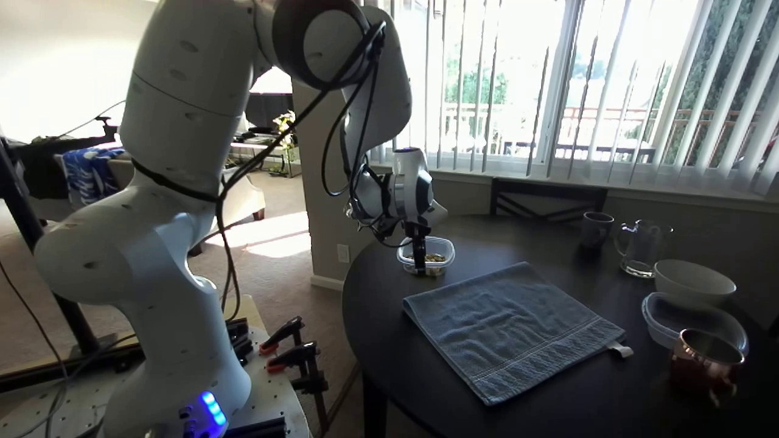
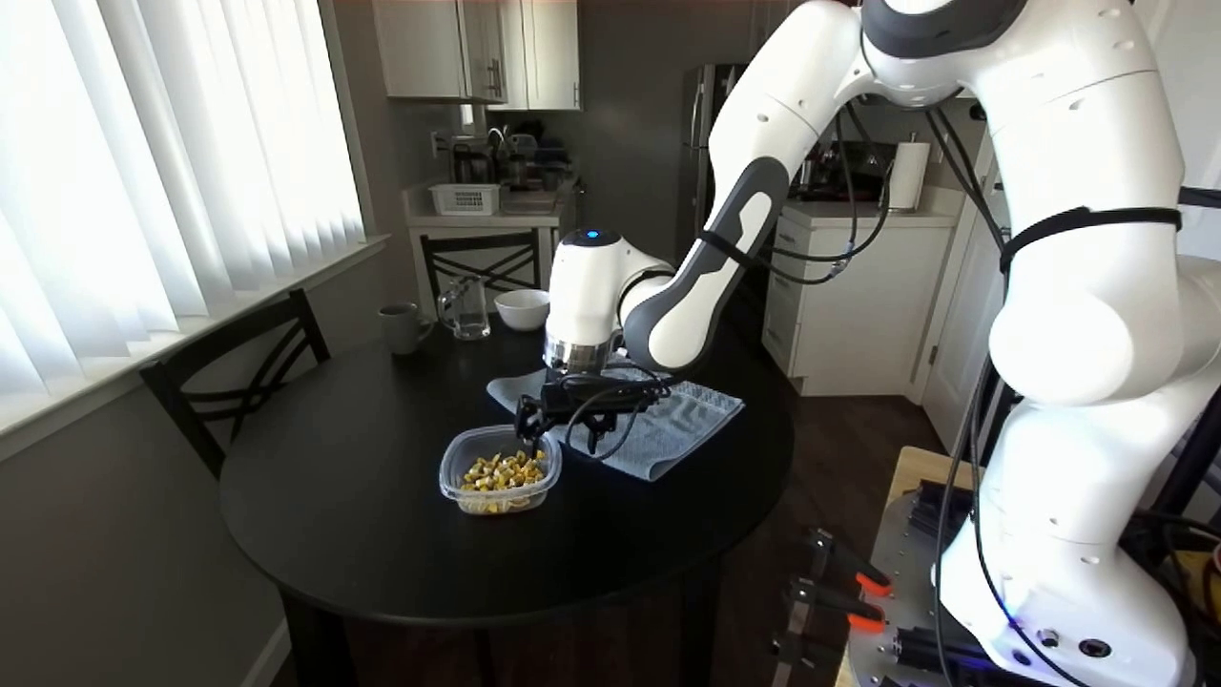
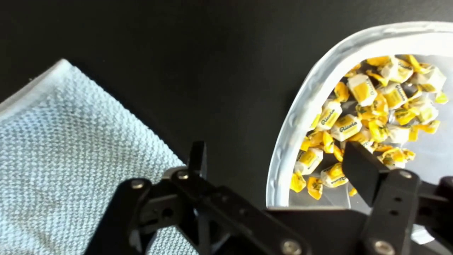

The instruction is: Pour the candy onto the blue towel.

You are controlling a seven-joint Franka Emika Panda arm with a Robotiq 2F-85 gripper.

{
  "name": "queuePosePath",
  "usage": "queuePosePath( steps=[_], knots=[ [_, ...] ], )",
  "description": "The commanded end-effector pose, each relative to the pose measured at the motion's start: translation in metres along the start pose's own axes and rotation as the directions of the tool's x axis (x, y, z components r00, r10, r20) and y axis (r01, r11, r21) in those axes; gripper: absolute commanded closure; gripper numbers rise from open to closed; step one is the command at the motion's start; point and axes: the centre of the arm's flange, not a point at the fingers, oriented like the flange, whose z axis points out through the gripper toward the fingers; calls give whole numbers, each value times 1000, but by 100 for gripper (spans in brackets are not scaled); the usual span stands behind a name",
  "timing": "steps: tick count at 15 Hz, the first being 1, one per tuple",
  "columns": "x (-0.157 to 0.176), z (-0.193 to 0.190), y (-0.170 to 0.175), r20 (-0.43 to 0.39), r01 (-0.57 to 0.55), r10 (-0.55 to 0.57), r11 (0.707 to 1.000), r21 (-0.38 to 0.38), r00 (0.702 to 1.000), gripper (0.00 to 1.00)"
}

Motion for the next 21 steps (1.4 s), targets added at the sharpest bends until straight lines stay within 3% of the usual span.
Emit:
queuePosePath(
  steps=[1,10,14,17,21],
  knots=[
    [7,25,-19,6,19,-19,1000,7,1000,33],
    [25,18,-23,-31,-39,39,999,19,999,93],
    [32,13,-19,-45,-55,57,998,33,997,98],
    [36,8,-16,-52,-61,62,998,30,997,95],
    [52,-24,-7,-122,-68,71,997,34,990,95]
  ],
)
